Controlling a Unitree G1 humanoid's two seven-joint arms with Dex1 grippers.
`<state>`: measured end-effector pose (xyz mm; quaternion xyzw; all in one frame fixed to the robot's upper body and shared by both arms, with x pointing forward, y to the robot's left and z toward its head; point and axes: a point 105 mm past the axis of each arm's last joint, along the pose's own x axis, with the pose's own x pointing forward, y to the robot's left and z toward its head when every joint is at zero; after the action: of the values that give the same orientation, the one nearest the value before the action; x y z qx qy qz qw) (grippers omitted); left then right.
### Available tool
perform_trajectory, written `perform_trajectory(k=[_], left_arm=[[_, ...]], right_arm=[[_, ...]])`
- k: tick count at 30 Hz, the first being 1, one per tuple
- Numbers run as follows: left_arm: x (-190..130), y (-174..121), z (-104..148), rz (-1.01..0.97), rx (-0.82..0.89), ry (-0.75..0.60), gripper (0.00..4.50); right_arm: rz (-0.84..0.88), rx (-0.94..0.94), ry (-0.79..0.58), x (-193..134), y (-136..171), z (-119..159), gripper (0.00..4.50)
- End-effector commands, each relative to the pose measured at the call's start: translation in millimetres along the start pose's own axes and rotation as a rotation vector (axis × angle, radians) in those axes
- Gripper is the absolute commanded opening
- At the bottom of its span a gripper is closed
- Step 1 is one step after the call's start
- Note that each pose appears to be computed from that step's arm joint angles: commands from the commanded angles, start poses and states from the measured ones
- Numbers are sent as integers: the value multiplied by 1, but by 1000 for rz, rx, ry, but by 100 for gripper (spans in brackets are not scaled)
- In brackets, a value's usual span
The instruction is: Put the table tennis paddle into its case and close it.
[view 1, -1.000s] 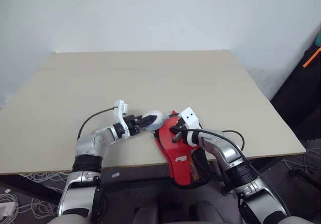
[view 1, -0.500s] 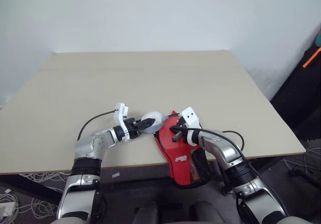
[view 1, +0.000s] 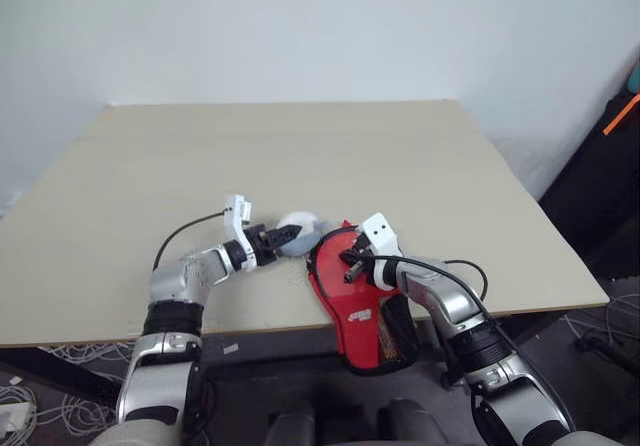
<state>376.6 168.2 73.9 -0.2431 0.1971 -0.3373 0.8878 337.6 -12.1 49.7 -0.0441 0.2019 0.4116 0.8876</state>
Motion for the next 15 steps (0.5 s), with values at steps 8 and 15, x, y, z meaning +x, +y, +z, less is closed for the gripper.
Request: perform_trajectory(k=[8, 15], left_arm=[[1, 2, 47, 20, 103, -101, 32], [18, 2, 53, 49, 124, -117, 32]], right_arm=[[-12, -1, 24, 5, -6, -22, 0], [-7, -8, 36, 6, -6, -26, 0]])
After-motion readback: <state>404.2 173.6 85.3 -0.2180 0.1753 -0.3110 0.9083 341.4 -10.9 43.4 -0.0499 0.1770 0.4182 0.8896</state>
